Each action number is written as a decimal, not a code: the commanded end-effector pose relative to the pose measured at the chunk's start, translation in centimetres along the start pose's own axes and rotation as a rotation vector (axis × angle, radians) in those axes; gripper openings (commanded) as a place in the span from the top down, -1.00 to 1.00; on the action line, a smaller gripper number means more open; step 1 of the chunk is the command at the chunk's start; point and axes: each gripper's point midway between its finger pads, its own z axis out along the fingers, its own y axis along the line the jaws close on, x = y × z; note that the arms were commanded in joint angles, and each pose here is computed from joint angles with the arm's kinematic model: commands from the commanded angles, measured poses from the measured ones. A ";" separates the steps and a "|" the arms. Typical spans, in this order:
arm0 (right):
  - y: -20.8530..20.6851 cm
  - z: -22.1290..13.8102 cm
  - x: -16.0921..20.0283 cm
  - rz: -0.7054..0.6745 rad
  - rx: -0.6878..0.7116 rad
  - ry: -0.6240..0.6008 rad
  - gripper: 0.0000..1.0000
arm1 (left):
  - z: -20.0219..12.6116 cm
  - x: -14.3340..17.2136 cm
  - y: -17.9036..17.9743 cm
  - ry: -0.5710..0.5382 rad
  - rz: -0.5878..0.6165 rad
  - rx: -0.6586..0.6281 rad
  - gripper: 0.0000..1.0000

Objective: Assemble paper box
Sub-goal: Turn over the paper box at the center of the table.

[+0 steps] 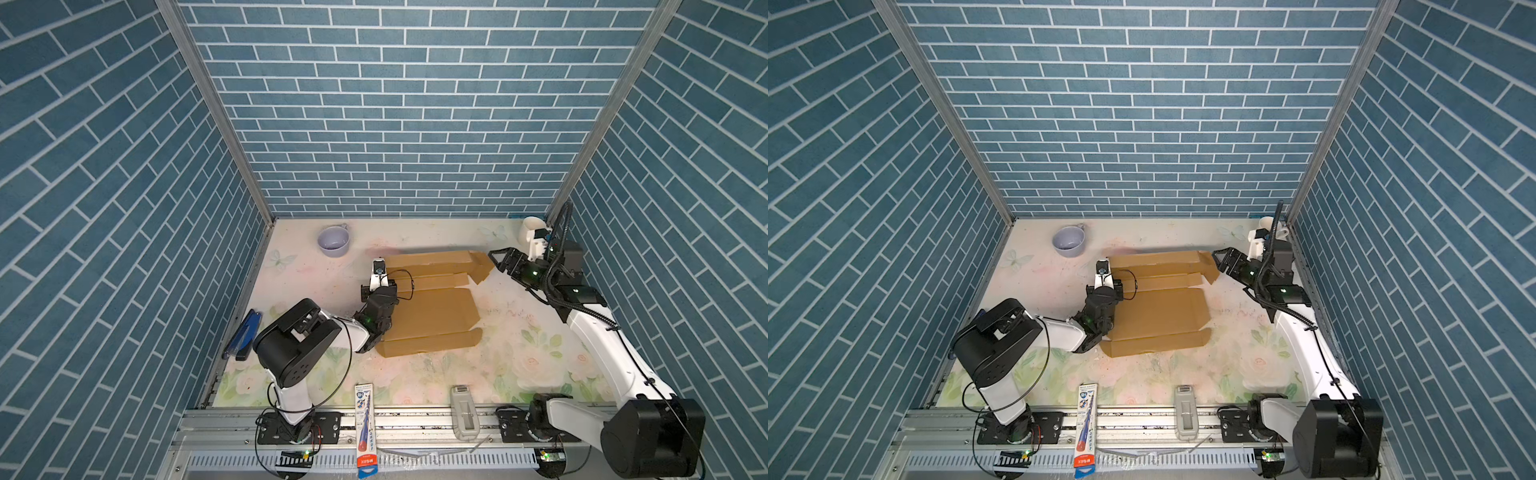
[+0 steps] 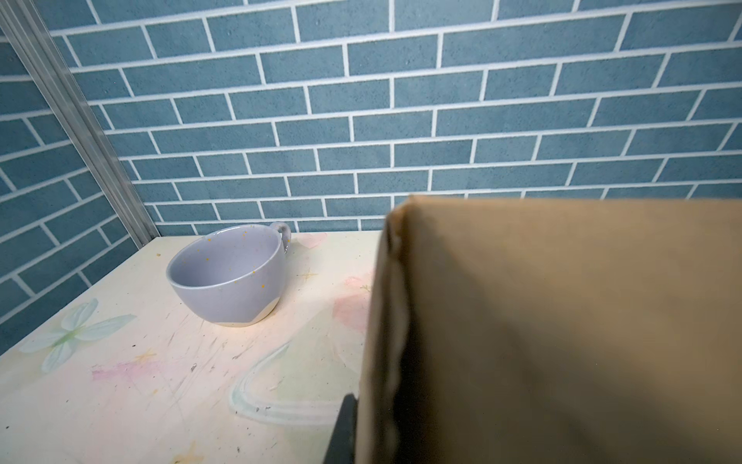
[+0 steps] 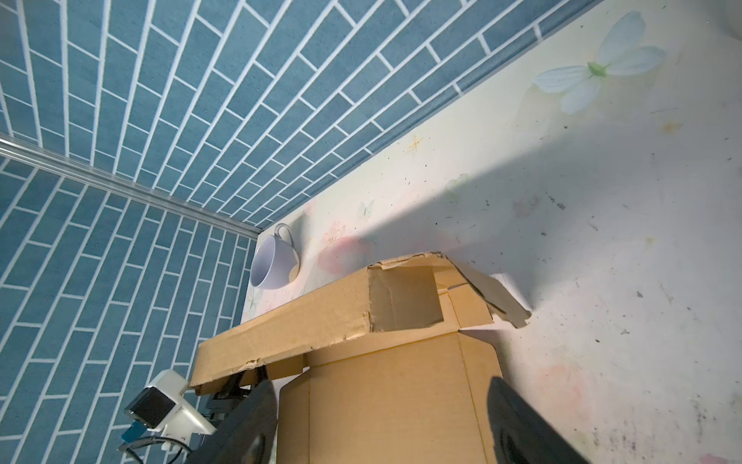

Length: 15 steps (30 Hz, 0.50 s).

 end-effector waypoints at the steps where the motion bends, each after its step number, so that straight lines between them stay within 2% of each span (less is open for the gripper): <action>1: 1.1 0.8 -0.4 -0.055 0.000 0.002 -0.63 | -0.2 -0.8 0.2 -0.044 -0.039 0.003 0.75; 9: 2.5 1.6 -0.3 -0.061 -0.022 0.001 -0.63 | -0.4 0.6 0.1 -0.018 -0.016 0.025 0.33; 15: 2.6 1.7 -0.3 -0.060 -0.025 0.003 -0.63 | -0.4 1.4 0.2 -0.002 -0.017 0.028 0.23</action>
